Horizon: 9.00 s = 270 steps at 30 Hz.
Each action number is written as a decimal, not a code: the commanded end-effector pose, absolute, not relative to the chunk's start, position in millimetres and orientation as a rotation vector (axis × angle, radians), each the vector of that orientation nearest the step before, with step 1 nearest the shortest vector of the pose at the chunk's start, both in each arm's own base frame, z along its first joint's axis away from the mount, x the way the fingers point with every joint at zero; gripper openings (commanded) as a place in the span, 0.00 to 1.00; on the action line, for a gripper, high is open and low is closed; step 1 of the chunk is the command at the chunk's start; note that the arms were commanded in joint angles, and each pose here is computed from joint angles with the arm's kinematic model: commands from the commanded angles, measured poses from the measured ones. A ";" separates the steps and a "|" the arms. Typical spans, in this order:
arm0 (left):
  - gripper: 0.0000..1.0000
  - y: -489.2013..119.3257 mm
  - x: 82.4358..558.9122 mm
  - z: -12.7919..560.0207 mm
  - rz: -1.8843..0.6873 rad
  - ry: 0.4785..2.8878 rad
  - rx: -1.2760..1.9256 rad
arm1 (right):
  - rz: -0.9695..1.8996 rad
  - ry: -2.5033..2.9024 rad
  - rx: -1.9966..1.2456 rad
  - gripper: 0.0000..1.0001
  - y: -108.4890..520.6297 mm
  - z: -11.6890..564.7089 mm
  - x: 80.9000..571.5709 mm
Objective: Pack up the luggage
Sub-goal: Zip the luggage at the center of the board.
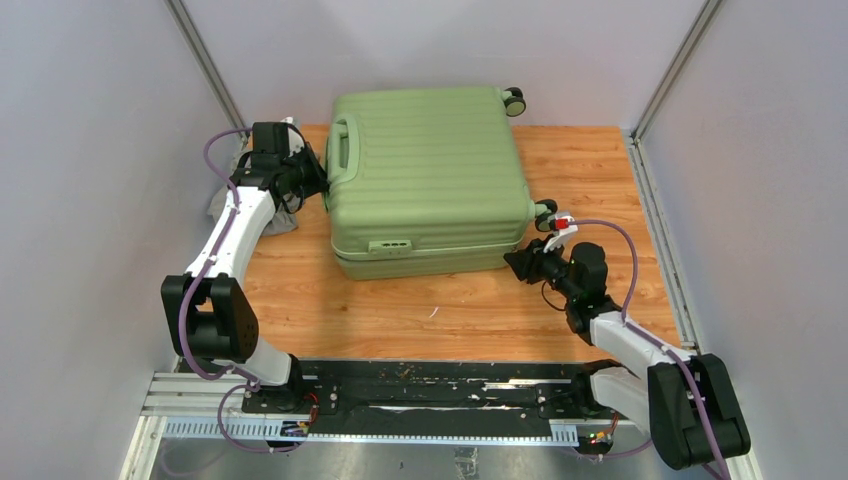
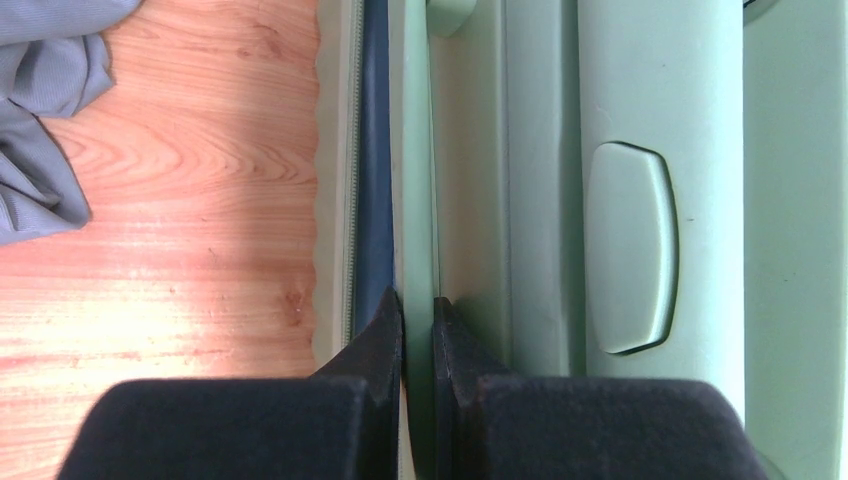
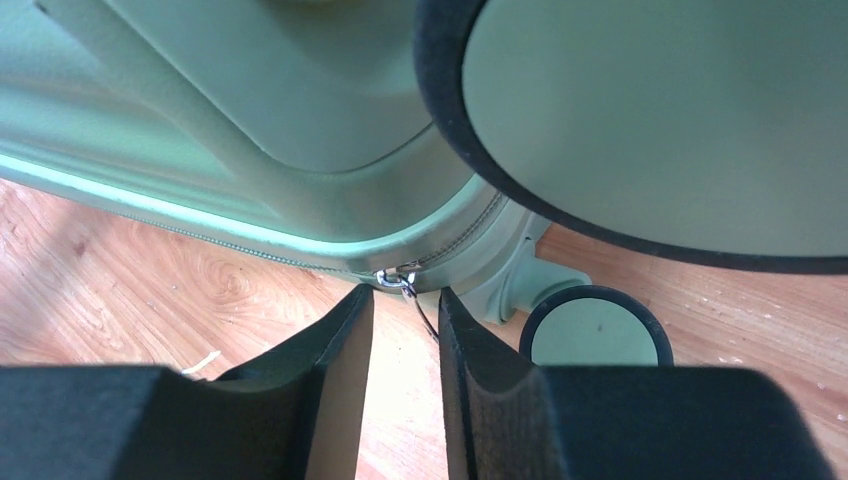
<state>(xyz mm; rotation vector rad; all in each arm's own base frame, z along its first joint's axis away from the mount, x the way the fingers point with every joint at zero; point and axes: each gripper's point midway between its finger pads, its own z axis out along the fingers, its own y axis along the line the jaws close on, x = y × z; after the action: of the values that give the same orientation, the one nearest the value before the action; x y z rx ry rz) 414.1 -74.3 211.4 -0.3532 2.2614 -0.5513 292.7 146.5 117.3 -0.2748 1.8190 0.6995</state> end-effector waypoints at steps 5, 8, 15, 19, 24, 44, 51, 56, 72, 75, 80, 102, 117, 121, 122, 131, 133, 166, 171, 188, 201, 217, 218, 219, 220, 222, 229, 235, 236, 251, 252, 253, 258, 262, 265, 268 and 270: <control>0.00 -105.8 424.5 318.2 -0.762 1.964 -0.166 | 0.687 1.630 -0.317 0.25 147.9 166.3 302.8; 0.00 -105.6 423.5 317.6 -0.762 1.965 -0.165 | 0.666 1.630 -0.303 0.22 144.5 167.4 305.0; 0.00 -106.2 423.7 317.1 -0.763 1.965 -0.162 | 0.680 1.616 -0.312 0.16 147.4 173.1 307.0; 0.00 -106.0 423.4 317.6 -0.762 1.965 -0.161 | 0.712 1.609 -0.320 0.08 152.1 174.8 306.2; 0.00 -105.8 422.9 317.7 -0.761 1.964 -0.160 | 0.744 1.597 -0.328 0.00 156.7 178.6 304.1; 0.00 -119.3 419.9 316.1 -0.767 1.970 -0.122 | 0.851 1.603 -0.540 0.00 231.2 176.5 258.4; 0.00 -124.7 414.1 306.0 -0.772 1.989 -0.110 | 0.889 1.609 -0.590 0.00 264.8 176.3 248.4; 0.00 -130.7 410.0 301.6 -0.777 2.001 -0.093 | 0.916 1.603 -0.657 0.00 300.6 180.0 242.4; 0.00 -132.6 399.9 281.9 -0.774 2.043 -0.064 | 1.107 1.596 -0.868 0.00 428.7 160.6 205.2; 0.00 -131.9 396.7 279.8 -0.766 2.047 -0.052 | 1.150 1.611 -0.891 0.00 439.9 155.3 196.6; 0.00 -125.5 380.0 265.5 -0.707 2.069 0.021 | 1.109 1.678 -0.648 0.20 389.3 152.4 215.5; 0.01 -158.6 264.7 196.1 -0.770 2.136 0.562 | 0.641 1.929 0.021 0.64 163.8 168.8 358.9; 0.53 -136.8 217.1 231.5 -0.515 1.995 1.297 | 0.604 1.992 -0.139 0.87 160.9 164.0 354.9; 0.58 -111.3 220.8 239.7 -0.300 1.898 1.525 | 0.622 2.012 -0.226 0.94 165.3 150.0 323.8; 0.58 -107.3 224.8 238.4 -0.254 1.868 1.579 | 0.623 2.022 -0.254 0.94 166.7 147.0 317.1; 0.56 -67.2 278.4 213.9 0.069 1.565 2.085 | 0.730 1.906 -0.441 0.96 187.4 172.8 290.2; 0.56 -64.3 293.9 213.6 0.065 1.563 2.096 | 0.746 1.896 -0.459 0.96 189.8 173.8 287.5; 0.24 -83.0 346.1 159.6 0.201 1.329 2.060 | 1.007 1.710 -0.751 0.84 250.7 150.4 262.4; 0.05 -90.2 336.0 173.3 0.191 1.292 2.043 | 1.044 1.665 -0.829 0.86 258.1 143.9 259.0; 0.00 -115.6 311.8 222.7 0.022 1.365 1.865 | 0.984 1.682 -0.787 0.55 286.0 124.2 262.6; 0.00 -120.5 290.4 195.0 -0.024 1.406 1.940 | 0.952 1.650 -0.736 0.00 285.7 127.1 244.7; 0.00 -136.7 282.2 170.2 -0.030 1.383 2.077 | 0.982 1.646 -0.919 0.00 331.2 113.7 159.7; 0.00 -138.3 281.8 169.7 -0.032 1.382 2.080 | 0.985 1.649 -0.942 0.00 335.8 112.1 154.5; 0.00 -140.1 281.2 169.8 -0.035 1.380 2.082 | 0.992 1.651 -0.958 0.00 340.7 111.6 151.0; 0.00 -140.5 281.2 170.5 -0.035 1.380 2.082 | 0.998 1.658 -0.974 0.00 345.2 109.8 147.8; 0.00 -138.2 281.9 173.1 -0.018 1.386 2.086 | 1.010 1.670 -0.992 0.00 352.8 107.3 143.9; 0.10 -95.2 273.5 176.0 0.091 1.439 2.199 | 0.991 1.723 -0.894 0.10 352.7 116.5 152.8; 0.25 -56.8 283.3 172.7 0.130 1.508 2.226 | 0.979 1.791 -0.846 0.19 350.7 116.3 157.2; 0.27 -55.5 285.5 171.5 0.128 1.508 2.232 | 0.984 1.795 -0.838 0.19 350.6 116.5 157.7; 0.42 -74.5 306.0 192.2 0.099 1.388 2.204 | 1.026 1.819 -0.749 0.19 335.7 119.9 159.6; 0.43 -73.9 302.0 192.9 0.110 1.366 2.213 | 1.030 1.817 -0.738 0.19 334.4 121.4 161.0; 0.43 -74.0 297.8 193.1 0.114 1.351 2.216 | 1.034 1.814 -0.730 0.19 333.5 123.1 162.3; 0.47 -79.3 289.9 202.8 0.112 1.308 2.185 | 1.044 1.810 -0.720 0.19 332.6 125.6 165.0; 0.49 -78.5 294.9 192.3 0.088 1.332 2.210 | 1.050 1.810 -0.711 0.18 332.1 125.8 165.7; 0.52 -75.4 304.7 182.5 0.072 1.389 2.225 | 1.055 1.809 -0.695 0.17 328.5 126.6 165.3; 0.54 -73.5 318.7 176.0 0.075 1.447 2.210 | 1.057 1.809 -0.667 0.17 322.3 127.7 166.1; 0.54 -73.2 327.4 174.1 0.096 1.459 2.194 | 1.058 1.805 -0.649 0.17 318.1 129.5 166.9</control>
<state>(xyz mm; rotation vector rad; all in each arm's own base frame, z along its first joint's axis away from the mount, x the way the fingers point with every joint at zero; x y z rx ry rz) 306.5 -73.5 169.8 2.2382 1.4314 0.0392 163.4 327.2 123.3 -0.7049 1.8185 1.0419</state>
